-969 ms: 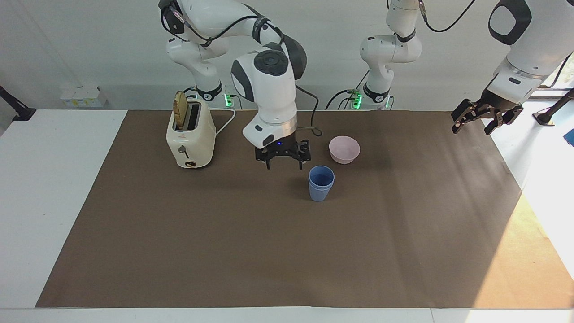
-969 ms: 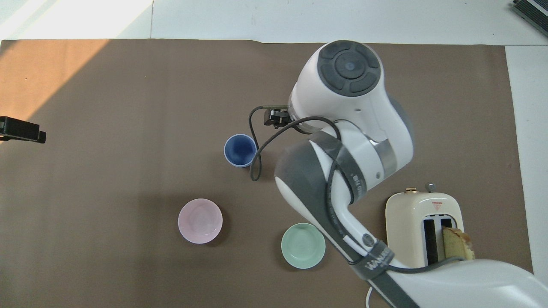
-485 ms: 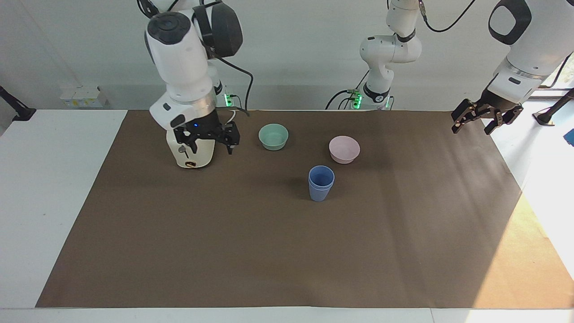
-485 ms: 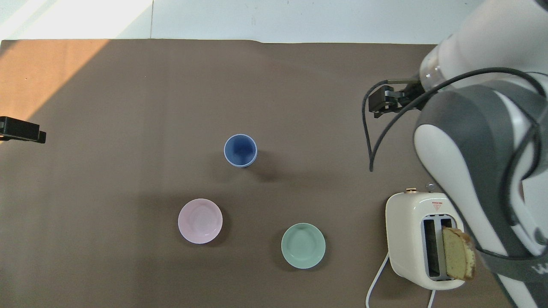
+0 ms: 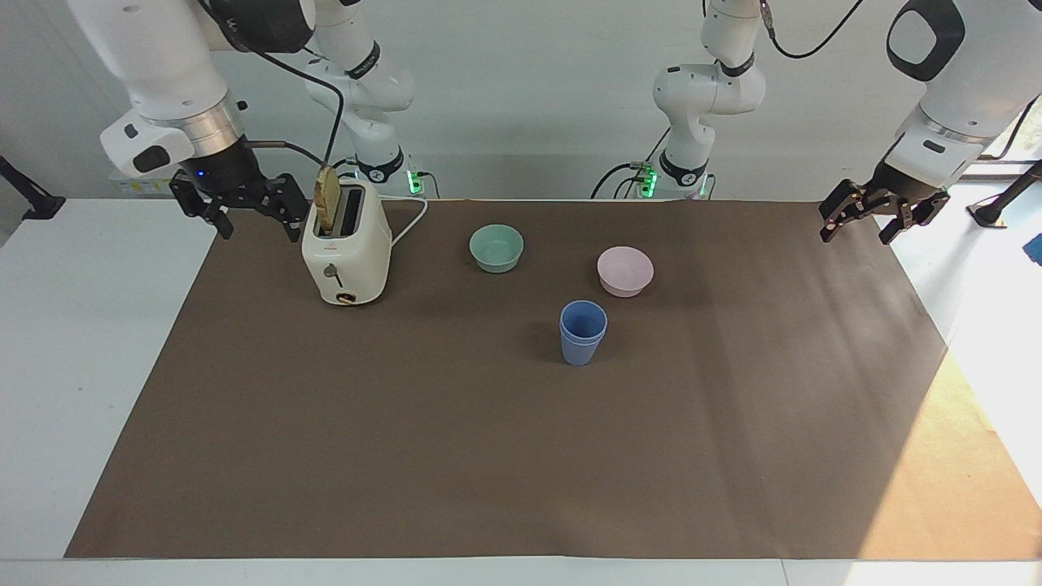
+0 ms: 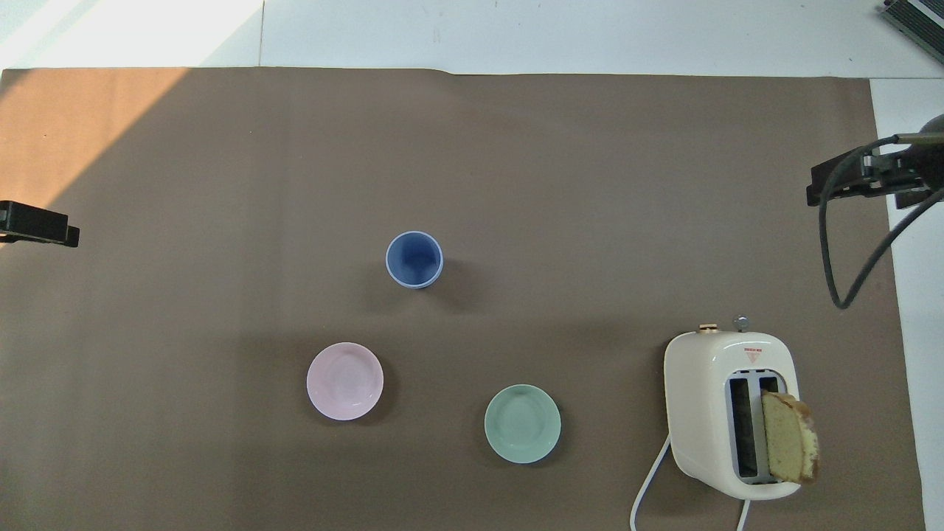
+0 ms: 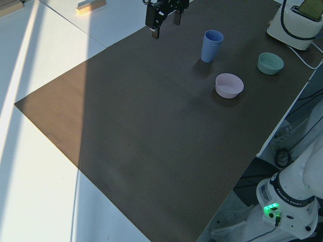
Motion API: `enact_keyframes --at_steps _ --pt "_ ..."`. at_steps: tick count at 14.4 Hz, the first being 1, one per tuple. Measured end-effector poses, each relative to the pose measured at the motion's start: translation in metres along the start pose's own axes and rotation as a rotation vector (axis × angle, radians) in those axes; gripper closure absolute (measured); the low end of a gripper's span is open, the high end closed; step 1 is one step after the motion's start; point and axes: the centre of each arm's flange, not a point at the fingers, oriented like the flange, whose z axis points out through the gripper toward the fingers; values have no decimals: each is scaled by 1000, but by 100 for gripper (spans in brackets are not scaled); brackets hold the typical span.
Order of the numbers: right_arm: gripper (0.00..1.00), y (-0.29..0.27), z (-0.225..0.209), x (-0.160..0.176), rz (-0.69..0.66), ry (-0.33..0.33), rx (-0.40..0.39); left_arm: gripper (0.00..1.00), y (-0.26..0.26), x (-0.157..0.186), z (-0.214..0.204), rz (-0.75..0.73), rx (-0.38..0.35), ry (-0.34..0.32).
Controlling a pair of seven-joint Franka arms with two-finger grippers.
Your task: Stack blue cups with both arms
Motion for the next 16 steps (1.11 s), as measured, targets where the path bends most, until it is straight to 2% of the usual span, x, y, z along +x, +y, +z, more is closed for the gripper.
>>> enact_keyframes --at_steps 4,16 --pt "0 -7 18 -3 -11 8 -5 0 0 0 0 0 0 0" --pt "0 -19 19 -9 -30 8 -7 0 0 0 0 0 0 0"
